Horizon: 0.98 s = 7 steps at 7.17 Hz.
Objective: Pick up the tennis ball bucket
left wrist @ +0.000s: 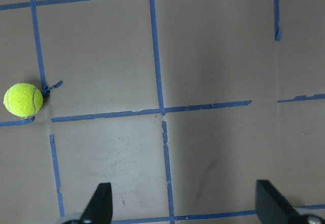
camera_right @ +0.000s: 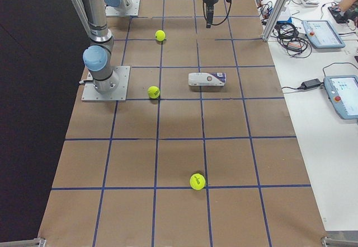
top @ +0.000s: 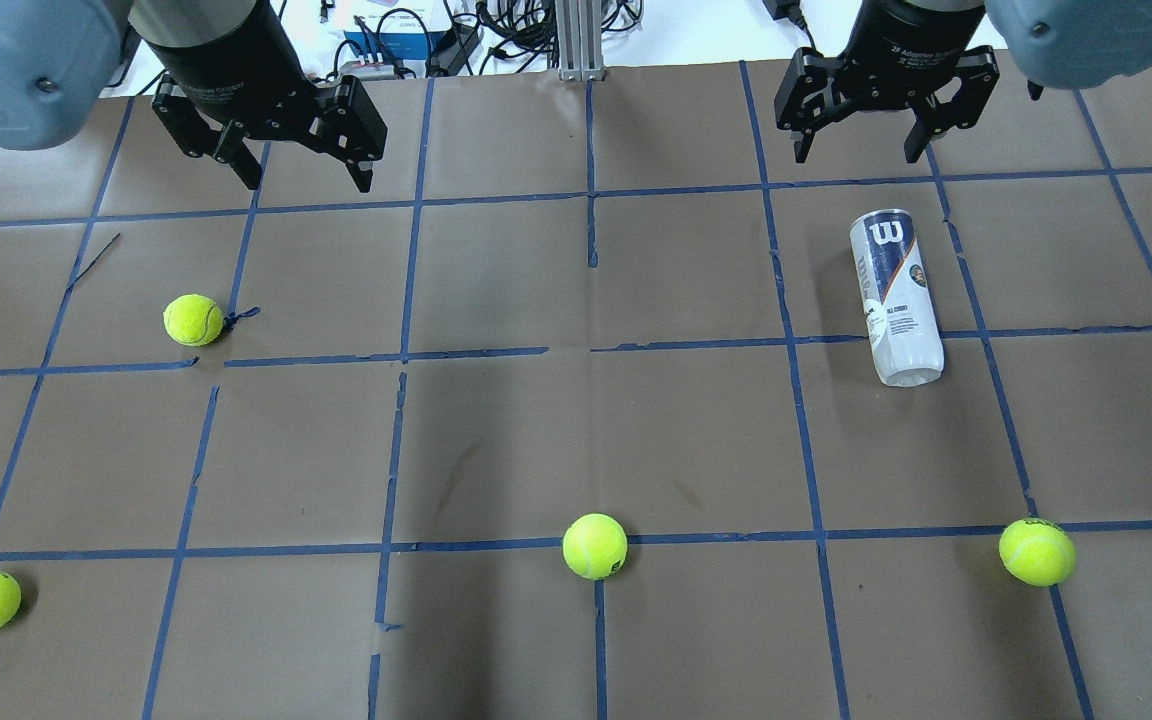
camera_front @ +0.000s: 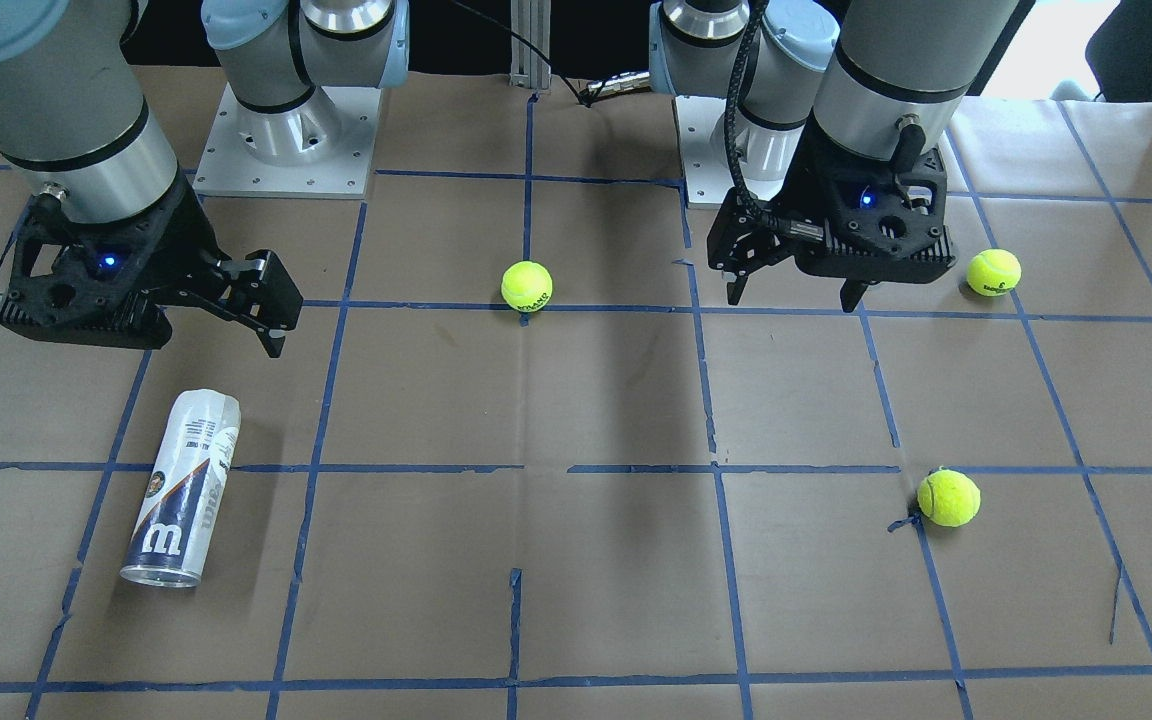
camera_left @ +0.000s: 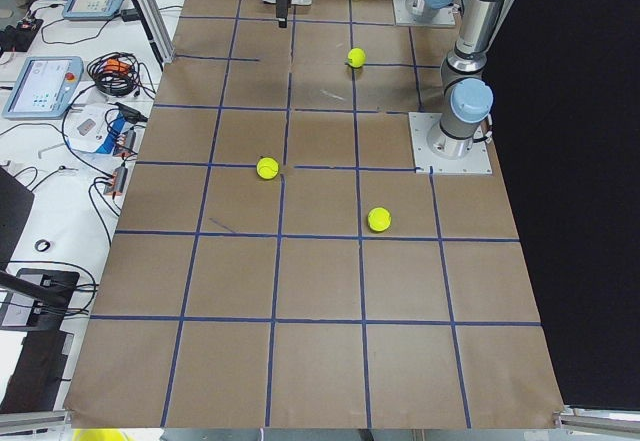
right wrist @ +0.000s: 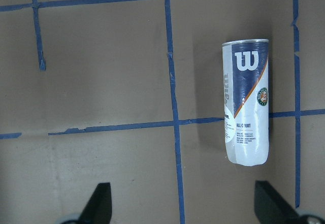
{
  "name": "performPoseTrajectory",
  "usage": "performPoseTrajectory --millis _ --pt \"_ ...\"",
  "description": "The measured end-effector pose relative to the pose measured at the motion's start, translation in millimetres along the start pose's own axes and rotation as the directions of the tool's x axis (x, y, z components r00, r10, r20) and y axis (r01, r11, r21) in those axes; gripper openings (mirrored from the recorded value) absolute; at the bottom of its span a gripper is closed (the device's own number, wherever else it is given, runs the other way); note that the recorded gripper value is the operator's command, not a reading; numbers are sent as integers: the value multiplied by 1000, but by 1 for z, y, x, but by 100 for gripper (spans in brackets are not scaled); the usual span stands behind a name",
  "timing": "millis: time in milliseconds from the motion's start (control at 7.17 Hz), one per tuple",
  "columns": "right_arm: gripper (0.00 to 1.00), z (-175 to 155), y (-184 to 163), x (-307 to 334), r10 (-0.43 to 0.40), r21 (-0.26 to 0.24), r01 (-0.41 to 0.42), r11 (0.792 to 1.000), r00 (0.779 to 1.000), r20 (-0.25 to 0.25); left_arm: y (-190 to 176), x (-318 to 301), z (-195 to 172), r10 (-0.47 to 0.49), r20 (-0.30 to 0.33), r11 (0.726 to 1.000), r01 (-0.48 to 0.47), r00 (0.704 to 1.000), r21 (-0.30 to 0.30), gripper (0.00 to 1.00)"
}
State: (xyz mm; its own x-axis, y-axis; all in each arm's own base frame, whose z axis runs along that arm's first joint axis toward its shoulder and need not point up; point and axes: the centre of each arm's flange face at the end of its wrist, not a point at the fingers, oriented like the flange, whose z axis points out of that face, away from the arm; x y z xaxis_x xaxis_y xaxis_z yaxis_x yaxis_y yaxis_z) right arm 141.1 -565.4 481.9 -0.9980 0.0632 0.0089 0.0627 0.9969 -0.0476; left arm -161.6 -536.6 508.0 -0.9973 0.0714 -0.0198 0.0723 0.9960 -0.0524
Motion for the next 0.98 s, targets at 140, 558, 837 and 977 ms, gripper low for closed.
performPoseTrajectory --millis 140,558,837,977 --pt "100 2 -1 0 -3 -4 3 1000 1000 2 0 0 0 0 0 1000 0 1000 1 100" --pt "100 39 -31 40 -22 -21 22 1000 1000 -8 0 0 1 1 -1 1000 -1 1000 2 100" --pt "100 94 -51 71 -8 -32 7 999 1000 -16 0 1 1 2 -2 1000 -2 1000 3 100" --pt "100 120 -53 76 -3 -23 3 1000 1000 -25 0 1 1 2 -2 1000 -2 1000 3 100"
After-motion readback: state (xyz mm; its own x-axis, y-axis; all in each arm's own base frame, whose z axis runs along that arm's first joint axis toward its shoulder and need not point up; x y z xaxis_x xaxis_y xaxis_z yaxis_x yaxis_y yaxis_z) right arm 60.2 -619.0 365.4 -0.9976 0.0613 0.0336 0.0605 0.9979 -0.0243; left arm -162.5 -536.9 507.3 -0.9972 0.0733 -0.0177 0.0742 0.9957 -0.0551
